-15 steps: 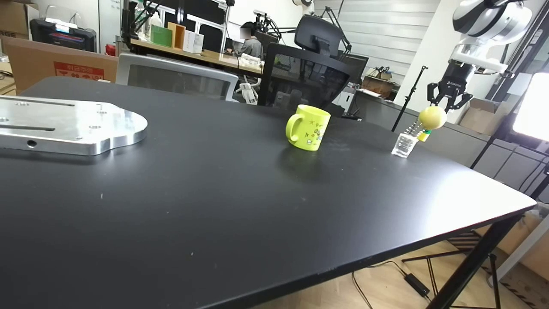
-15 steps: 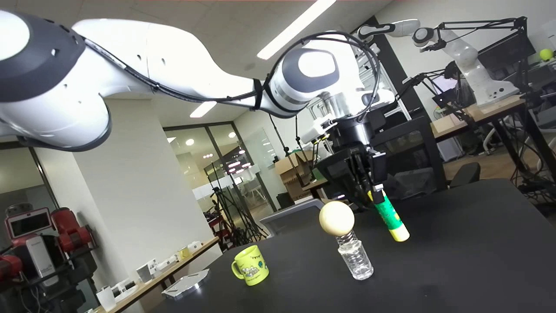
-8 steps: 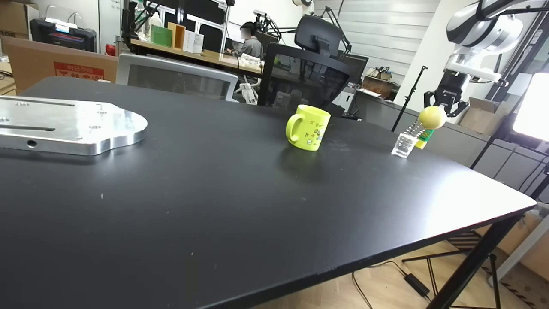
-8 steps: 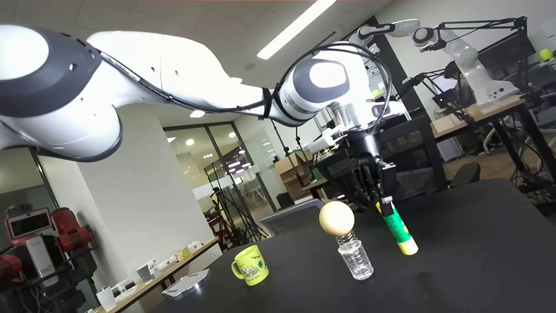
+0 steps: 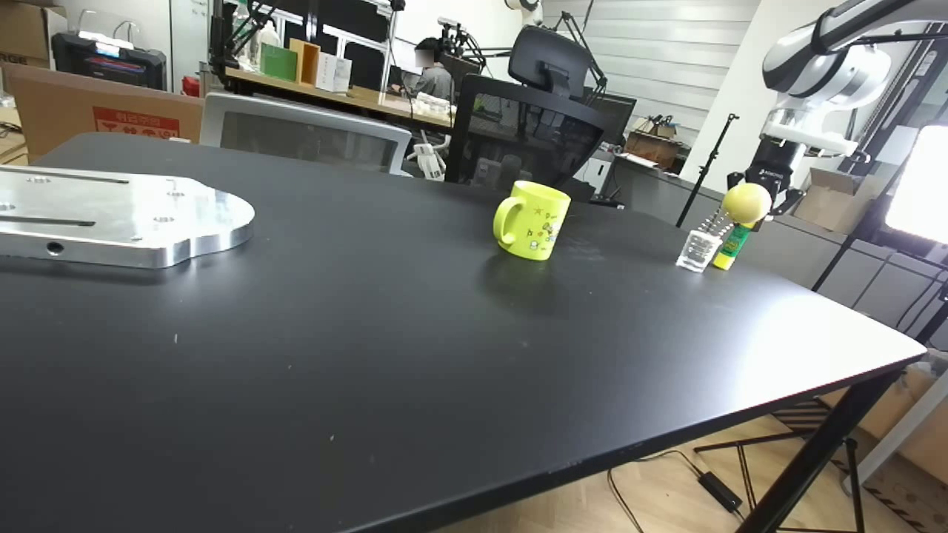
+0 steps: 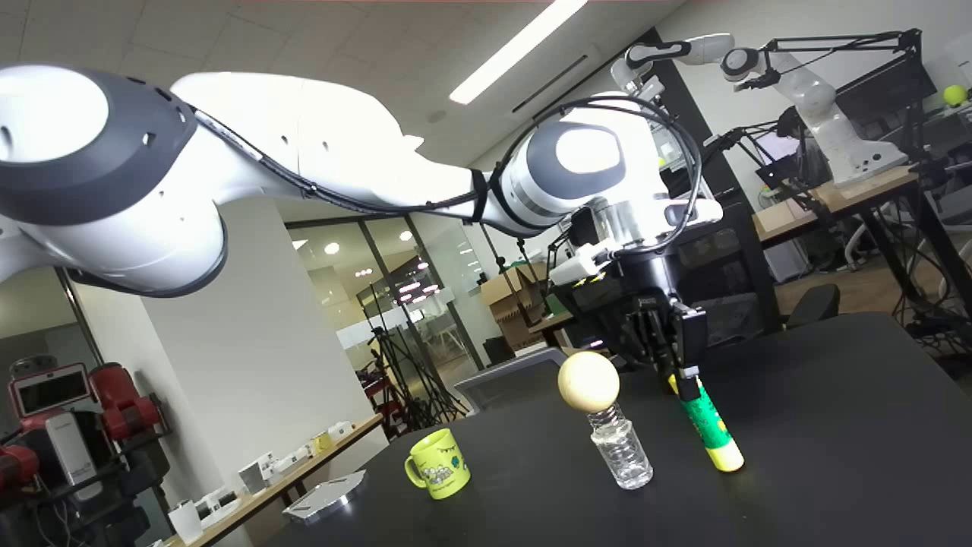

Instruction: Take the bottle out of the mug and put it on the table

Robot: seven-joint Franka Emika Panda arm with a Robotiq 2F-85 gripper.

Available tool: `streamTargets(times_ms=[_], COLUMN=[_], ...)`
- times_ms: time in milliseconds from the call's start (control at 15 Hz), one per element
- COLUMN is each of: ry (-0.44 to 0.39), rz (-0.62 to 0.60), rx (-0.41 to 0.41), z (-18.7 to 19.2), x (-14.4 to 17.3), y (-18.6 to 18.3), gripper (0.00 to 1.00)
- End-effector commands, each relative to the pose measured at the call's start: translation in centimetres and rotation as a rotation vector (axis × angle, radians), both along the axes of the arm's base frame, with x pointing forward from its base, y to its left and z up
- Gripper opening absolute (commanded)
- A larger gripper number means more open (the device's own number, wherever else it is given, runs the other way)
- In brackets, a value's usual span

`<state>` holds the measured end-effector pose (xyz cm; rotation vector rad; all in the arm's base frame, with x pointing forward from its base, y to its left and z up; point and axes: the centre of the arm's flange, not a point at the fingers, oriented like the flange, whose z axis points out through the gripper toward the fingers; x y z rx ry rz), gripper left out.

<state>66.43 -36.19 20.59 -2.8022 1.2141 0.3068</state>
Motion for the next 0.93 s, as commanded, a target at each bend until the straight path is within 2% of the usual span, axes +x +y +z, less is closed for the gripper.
streamTargets(times_ms=[0,67,200,400,533,667,733,800,867], ry=[0.016,0.015,0.005,-0.053,-0.098,-0.117,-0.112,-0.124,-0.130], rz=[-0.033,-0.030,-0.038,-0.047,-0.031,-0.013,-0.008,-0.007,-0.007], rx=[-0.001,0.004,0.003,0.017,0.001,-0.011,-0.020,-0.021,-0.021], z=[0.1,0.3,1.3,5.0,8.9,12.7,8.8,10.8,12.1], x=[1.4,1.4,1.3,1.0,0.0,-1.1,1.3,1.2,0.9], y=[-0.9,-0.9,-0.6,0.1,0.8,1.1,0.1,0.1,0.2], gripper=[0.09,0.59,0.65,0.85,0.98,1.00,0.94,1.00,1.00])
